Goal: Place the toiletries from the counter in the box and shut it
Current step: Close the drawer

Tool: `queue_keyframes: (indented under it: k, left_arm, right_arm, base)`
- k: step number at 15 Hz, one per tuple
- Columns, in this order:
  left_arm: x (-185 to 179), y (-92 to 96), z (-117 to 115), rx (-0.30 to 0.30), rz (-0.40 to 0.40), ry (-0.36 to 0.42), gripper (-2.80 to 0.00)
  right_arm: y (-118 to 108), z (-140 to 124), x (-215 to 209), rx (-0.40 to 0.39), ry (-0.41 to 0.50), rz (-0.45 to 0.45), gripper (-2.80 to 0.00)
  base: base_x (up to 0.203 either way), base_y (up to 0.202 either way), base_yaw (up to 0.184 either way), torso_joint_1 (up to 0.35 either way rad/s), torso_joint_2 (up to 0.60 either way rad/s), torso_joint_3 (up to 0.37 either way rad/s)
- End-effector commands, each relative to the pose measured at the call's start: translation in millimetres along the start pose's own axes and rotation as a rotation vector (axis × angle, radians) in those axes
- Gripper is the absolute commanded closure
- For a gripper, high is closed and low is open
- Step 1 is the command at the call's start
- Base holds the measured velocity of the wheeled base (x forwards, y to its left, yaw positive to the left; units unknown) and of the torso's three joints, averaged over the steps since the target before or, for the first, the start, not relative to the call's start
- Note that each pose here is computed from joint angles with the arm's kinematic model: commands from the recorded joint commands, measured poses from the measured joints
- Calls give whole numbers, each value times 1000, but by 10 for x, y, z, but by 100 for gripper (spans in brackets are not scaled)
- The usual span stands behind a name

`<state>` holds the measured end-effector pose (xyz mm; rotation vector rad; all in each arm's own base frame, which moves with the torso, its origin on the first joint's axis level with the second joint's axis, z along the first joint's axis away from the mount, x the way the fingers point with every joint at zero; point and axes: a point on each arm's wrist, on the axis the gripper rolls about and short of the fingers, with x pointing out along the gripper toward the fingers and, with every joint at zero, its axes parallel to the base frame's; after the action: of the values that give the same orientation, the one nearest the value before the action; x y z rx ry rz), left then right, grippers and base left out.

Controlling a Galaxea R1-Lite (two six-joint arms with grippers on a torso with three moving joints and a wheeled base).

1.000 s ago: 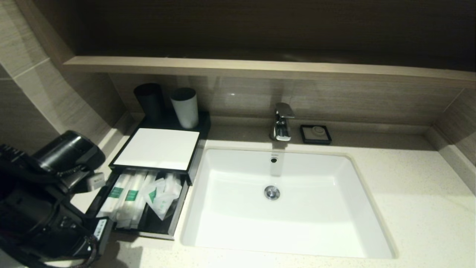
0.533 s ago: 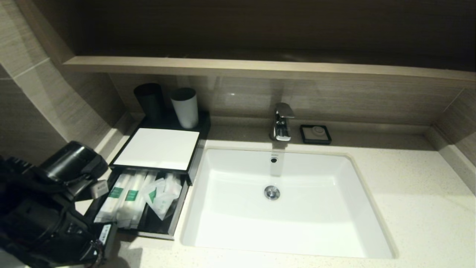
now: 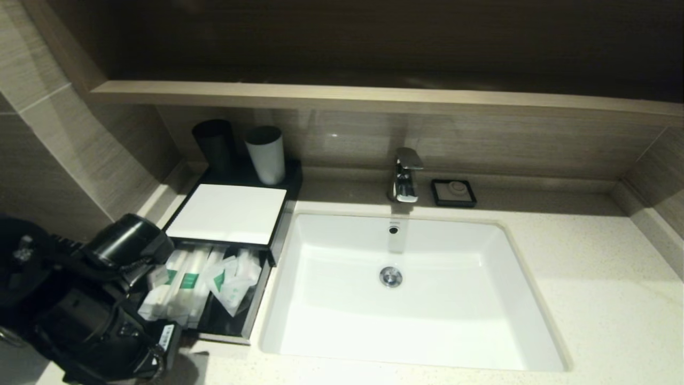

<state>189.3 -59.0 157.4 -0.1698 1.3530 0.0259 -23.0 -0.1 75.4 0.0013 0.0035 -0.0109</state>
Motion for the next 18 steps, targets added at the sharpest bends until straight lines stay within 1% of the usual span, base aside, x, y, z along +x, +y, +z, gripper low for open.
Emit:
queue_keyframes:
  k: [1, 7, 10, 14, 18]
  left_arm:
    - [58, 3, 41, -11, 10, 15, 0]
    - [194, 24, 170, -39, 22, 20, 0]
    - [208, 13, 207, -39, 21, 18, 0]
    - [256, -8, 268, -30, 14, -4, 0]
    - [307, -26, 317, -25, 14, -4, 0]
  right_arm:
    - [0, -1, -1, 0, 0, 0, 0]
    - [0, -1, -1, -1, 0, 0, 0]
    - [0, -1, -1, 0, 0, 0, 0]
    - [0, -1, -1, 0, 0, 0, 0]
    - [0, -1, -1, 0, 0, 0, 0]
  base:
    - [0, 0, 0, 0, 0, 0]
    - [0, 0, 0, 0, 0, 0]
    - [0, 0, 0, 0, 0, 0]
    - [0, 0, 0, 0, 0, 0]
    - [0, 0, 0, 0, 0, 0]
